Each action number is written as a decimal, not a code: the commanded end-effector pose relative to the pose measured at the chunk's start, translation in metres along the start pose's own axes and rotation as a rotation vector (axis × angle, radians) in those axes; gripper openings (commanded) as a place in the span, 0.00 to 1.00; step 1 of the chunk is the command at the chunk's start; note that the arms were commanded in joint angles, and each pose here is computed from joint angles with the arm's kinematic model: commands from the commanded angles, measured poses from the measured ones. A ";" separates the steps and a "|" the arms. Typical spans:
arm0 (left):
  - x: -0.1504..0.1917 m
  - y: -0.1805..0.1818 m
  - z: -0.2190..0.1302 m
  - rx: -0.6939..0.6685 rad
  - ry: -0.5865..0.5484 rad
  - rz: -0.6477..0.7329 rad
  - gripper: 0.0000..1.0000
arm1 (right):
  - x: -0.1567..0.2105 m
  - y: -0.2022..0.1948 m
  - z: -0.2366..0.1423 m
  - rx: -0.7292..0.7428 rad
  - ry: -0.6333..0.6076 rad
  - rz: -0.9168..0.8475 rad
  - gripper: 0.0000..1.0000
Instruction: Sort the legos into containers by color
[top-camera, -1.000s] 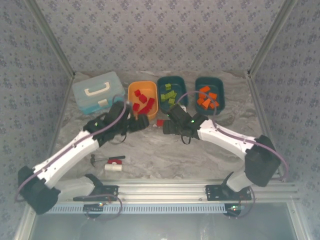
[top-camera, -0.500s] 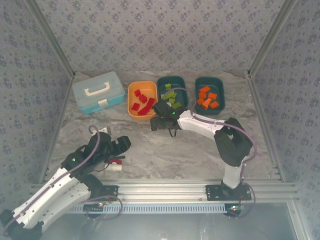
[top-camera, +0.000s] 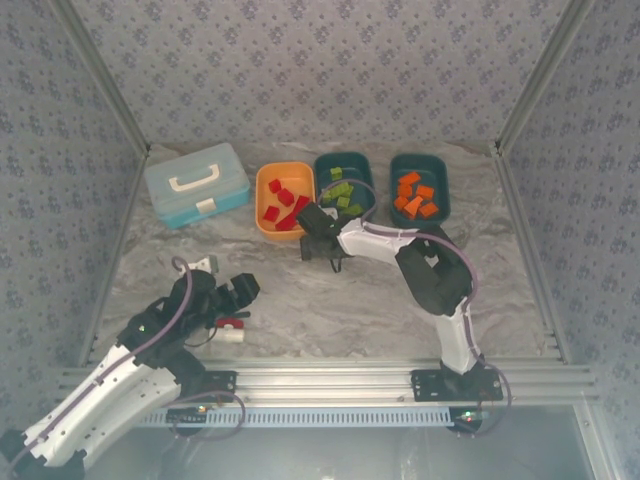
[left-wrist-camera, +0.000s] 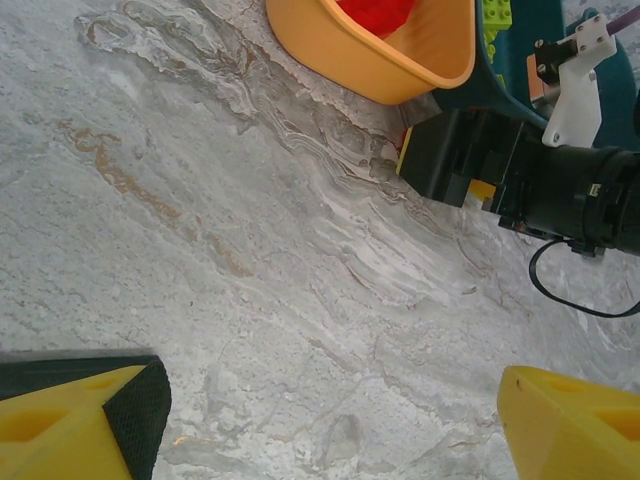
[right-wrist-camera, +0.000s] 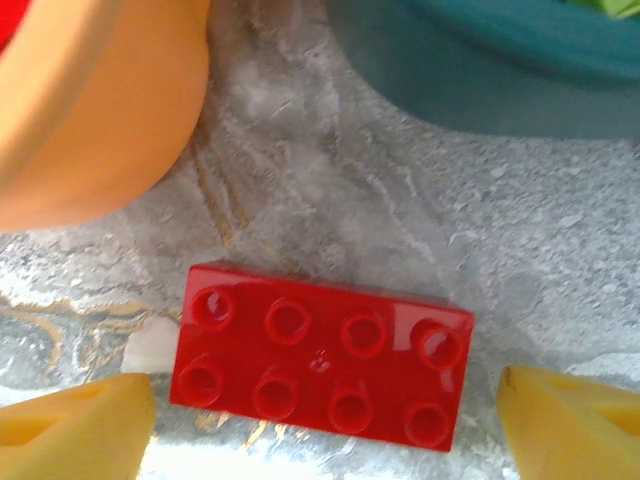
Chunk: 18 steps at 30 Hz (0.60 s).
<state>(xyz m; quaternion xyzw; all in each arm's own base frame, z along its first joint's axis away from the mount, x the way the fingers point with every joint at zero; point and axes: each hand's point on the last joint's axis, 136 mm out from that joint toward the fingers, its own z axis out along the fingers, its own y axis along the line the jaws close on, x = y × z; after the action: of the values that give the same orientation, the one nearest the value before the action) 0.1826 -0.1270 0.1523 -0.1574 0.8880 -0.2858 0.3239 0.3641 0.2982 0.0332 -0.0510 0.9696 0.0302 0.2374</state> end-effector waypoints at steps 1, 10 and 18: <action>0.001 -0.006 0.004 0.027 0.007 0.006 0.87 | -0.012 -0.006 0.007 0.031 -0.038 0.042 0.85; 0.001 -0.010 0.008 0.024 0.017 0.016 0.87 | -0.013 -0.004 0.017 0.022 -0.030 0.047 0.76; 0.002 -0.009 0.011 0.015 0.025 0.019 0.86 | -0.009 -0.006 -0.001 0.036 -0.057 0.036 0.54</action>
<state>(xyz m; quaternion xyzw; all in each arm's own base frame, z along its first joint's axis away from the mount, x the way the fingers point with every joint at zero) 0.1878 -0.1359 0.1484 -0.1528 0.8918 -0.2876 0.3139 0.3800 0.2968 0.0275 -0.0282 0.9659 0.0297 0.2557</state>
